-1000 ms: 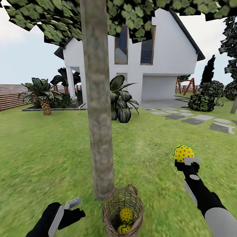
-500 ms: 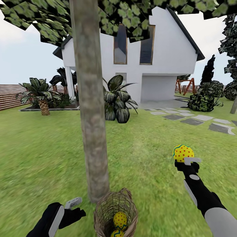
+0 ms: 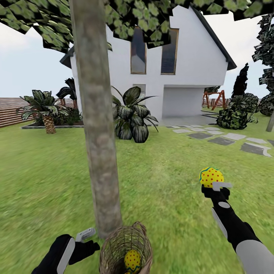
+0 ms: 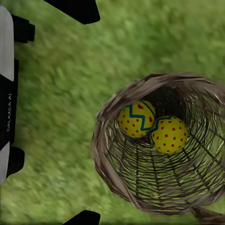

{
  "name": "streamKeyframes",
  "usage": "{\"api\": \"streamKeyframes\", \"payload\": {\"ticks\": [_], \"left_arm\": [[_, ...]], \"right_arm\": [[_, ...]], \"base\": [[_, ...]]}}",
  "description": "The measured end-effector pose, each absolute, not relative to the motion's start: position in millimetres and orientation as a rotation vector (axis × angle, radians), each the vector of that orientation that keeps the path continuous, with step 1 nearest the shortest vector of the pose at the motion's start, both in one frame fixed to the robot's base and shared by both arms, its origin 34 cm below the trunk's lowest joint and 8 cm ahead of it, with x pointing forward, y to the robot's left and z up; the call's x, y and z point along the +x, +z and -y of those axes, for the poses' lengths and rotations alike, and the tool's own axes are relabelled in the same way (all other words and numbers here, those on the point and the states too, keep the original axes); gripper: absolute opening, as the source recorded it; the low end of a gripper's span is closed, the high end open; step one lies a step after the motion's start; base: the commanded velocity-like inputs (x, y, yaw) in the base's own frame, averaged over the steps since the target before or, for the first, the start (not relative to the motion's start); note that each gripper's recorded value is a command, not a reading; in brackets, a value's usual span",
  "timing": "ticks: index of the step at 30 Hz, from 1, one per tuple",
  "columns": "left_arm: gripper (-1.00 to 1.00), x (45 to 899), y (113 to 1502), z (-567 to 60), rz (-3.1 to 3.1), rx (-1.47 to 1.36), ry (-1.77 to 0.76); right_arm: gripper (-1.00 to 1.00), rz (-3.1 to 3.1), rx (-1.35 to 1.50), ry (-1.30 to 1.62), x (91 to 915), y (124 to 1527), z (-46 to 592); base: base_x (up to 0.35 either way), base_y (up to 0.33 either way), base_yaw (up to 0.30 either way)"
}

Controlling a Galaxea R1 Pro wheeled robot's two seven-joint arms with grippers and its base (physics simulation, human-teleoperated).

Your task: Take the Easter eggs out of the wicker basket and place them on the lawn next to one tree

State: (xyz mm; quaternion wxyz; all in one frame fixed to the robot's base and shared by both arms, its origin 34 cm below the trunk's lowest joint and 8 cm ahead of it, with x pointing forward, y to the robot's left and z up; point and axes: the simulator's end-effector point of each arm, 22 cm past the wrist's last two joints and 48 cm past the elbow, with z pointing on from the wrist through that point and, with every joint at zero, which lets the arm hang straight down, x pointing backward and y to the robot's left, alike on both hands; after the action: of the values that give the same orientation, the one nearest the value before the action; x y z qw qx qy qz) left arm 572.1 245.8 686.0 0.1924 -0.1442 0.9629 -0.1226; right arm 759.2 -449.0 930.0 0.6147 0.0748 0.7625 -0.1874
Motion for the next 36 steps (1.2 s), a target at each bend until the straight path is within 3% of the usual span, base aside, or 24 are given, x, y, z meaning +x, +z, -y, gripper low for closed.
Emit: {"api": "streamKeyframes", "payload": {"ticks": [13,20,36], "left_arm": [[1.00,571,685,-252,-2.710,-0.401,-0.326],[1.00,563,721,-442,-2.669,-0.427,-0.120],[1.00,550,698,-415,-2.720,-0.430,-0.215]], "right_arm": [[-1.00,-1.759,0.173,-0.433,759,929,449],[-1.00,-1.763,0.173,-0.433,759,928,450],[-1.00,-1.763,0.172,-0.437,759,928,449]], "base": [[0.121,-0.314,0.000],[0.004,-0.291,0.000],[0.030,-0.298,0.000]]}}
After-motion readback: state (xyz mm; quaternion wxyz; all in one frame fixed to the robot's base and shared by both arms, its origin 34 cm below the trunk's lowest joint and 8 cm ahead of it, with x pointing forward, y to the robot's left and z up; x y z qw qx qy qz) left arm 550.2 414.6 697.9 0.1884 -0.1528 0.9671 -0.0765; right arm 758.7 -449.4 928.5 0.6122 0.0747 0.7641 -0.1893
